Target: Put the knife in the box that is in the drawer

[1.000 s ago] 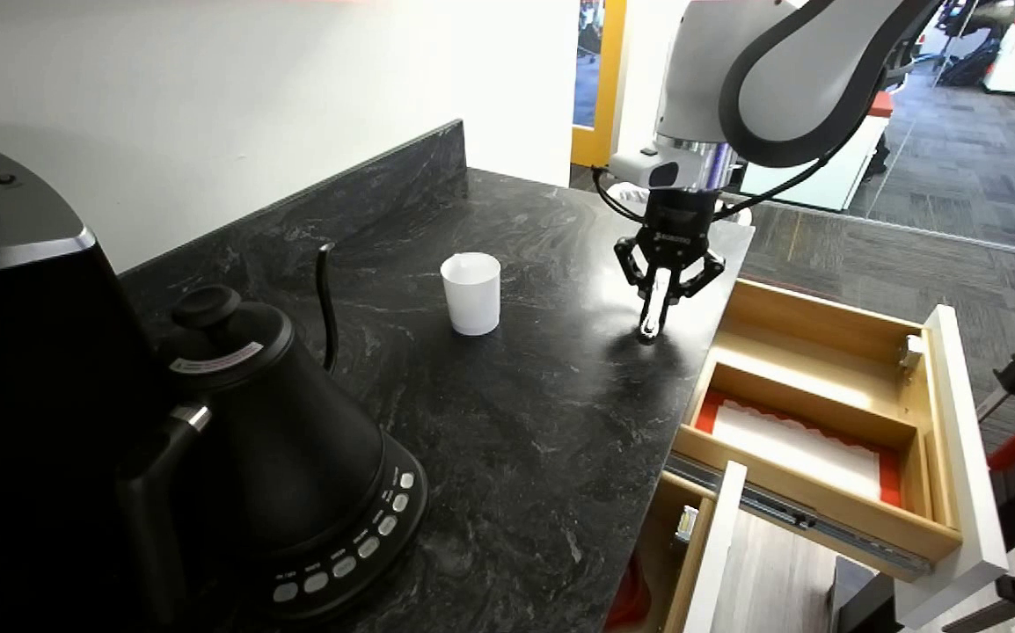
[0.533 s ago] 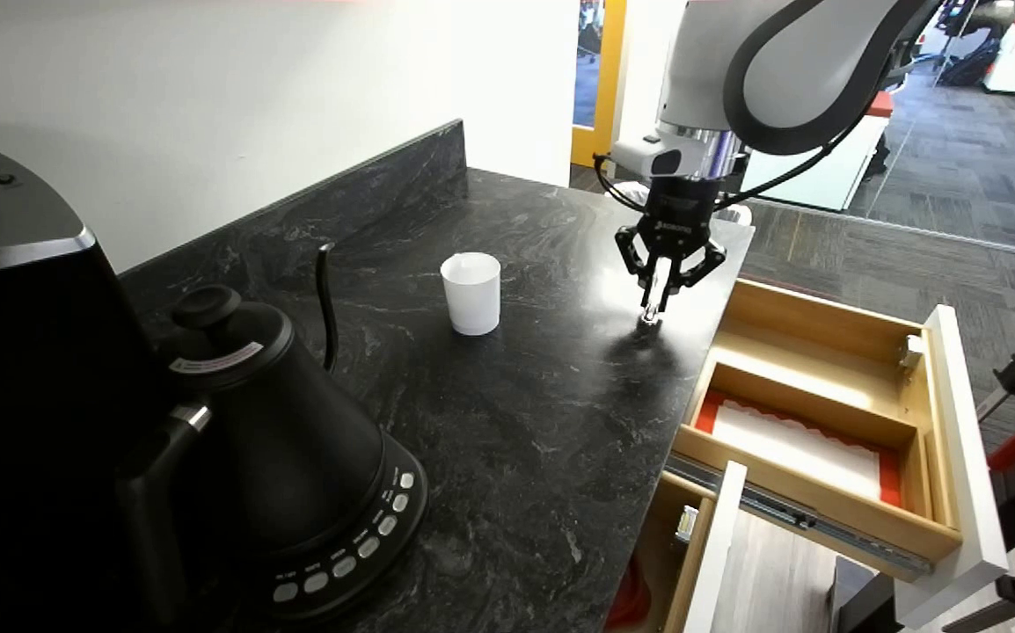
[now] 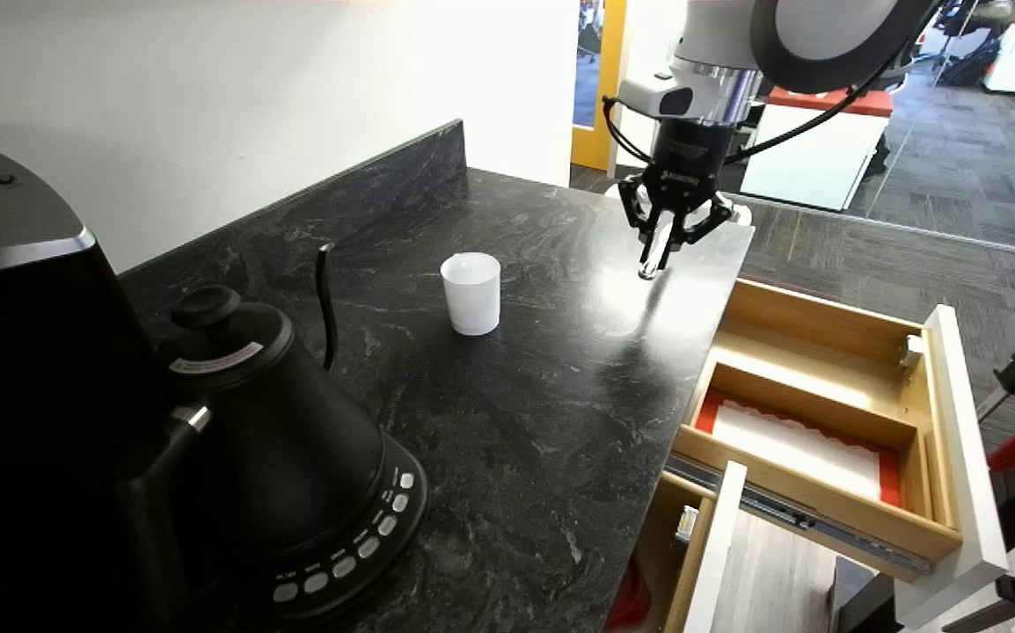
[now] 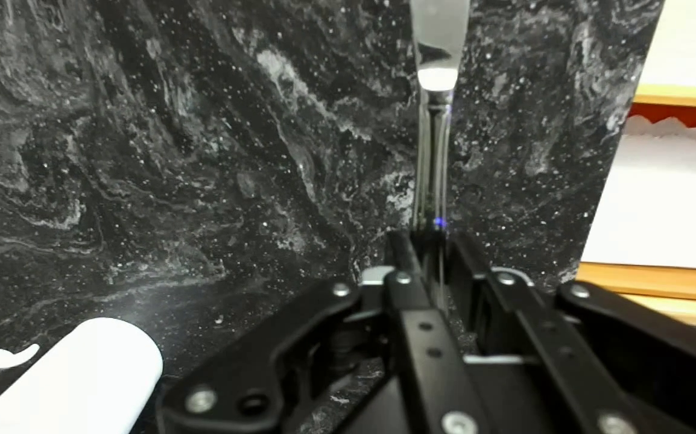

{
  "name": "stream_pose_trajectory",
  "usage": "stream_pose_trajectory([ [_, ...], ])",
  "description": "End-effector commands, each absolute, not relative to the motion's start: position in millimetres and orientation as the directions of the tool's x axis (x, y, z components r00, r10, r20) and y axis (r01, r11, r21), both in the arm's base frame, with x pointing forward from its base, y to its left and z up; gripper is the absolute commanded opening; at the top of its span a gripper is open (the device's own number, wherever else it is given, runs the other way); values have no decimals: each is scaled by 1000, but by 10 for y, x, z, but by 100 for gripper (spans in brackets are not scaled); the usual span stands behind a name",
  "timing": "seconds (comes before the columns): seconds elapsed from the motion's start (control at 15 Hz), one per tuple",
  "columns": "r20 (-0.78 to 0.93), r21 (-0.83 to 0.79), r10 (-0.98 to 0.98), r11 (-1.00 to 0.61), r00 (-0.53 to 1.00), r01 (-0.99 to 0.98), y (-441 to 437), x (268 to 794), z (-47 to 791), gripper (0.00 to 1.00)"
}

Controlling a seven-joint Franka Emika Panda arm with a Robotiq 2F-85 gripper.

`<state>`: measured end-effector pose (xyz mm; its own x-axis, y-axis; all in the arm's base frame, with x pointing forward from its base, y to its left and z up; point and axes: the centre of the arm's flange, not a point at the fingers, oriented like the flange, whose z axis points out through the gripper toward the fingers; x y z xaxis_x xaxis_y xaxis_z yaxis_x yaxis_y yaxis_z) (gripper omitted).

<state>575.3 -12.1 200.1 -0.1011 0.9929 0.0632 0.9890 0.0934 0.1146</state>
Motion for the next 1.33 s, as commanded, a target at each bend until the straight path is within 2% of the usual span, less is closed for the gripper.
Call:
stream_pose_trajectory([
  [0.0, 15, 87, 996, 90, -92, 992, -38, 5487, 2167, 8],
  [0.87, -90, -59, 879, 464, -468, 884, -8, 4687, 2428, 8],
  [1.27, -90, -149, 732, 661, -676, 735, 256, 4464, 2606, 8],
])
